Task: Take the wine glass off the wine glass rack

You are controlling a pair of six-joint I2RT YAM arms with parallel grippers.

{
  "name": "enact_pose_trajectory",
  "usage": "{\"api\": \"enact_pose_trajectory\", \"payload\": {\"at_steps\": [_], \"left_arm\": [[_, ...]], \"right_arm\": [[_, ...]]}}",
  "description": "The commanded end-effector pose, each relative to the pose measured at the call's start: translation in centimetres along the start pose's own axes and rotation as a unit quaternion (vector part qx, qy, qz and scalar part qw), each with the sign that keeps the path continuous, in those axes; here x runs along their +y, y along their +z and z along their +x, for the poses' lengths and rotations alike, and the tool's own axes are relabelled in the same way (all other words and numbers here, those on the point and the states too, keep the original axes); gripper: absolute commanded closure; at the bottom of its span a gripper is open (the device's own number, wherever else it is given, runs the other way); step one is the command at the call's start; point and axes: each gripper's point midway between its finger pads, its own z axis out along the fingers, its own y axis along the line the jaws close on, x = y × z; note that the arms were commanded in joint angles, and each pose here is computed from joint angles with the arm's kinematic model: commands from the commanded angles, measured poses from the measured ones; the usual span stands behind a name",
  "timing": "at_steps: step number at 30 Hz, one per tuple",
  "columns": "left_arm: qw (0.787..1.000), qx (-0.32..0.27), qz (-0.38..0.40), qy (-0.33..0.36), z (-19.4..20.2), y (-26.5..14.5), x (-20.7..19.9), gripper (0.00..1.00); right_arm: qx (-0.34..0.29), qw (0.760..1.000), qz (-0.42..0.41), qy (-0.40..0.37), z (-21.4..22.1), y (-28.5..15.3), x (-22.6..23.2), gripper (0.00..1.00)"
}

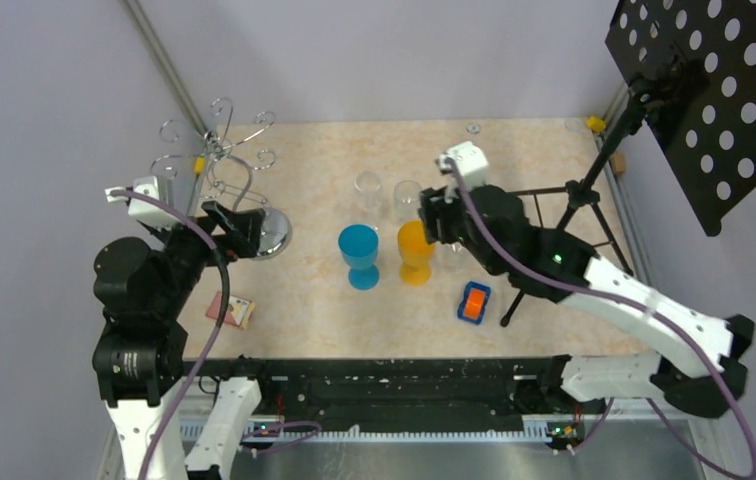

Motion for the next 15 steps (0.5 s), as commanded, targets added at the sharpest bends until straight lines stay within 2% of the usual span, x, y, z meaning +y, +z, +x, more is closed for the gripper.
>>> {"api": "enact_pose_trajectory", "payload": {"at_steps": [1,8,15], "left_arm": [[0.999,-0.002,0.038,-0.004,1.0,-0.1,-1.0,0.03],[0.999,-0.030,-0.015,-0.022,3.0,-2.1,1.3,0.01],[0.997,-0.045,-0.051,-0.030,3.7,-3.8,2.6,0.01]], "right_arm": [[-0.105,0.986,0.124,0.047,-2.2,-4.2,-6.6,0.42],[-0.207,0.964,0.139,0.095,-3.3,-10.9,-11.5,0.42],[-0.238,0.961,0.100,0.101,-2.7,-14.9,-13.0,0.42]]}}
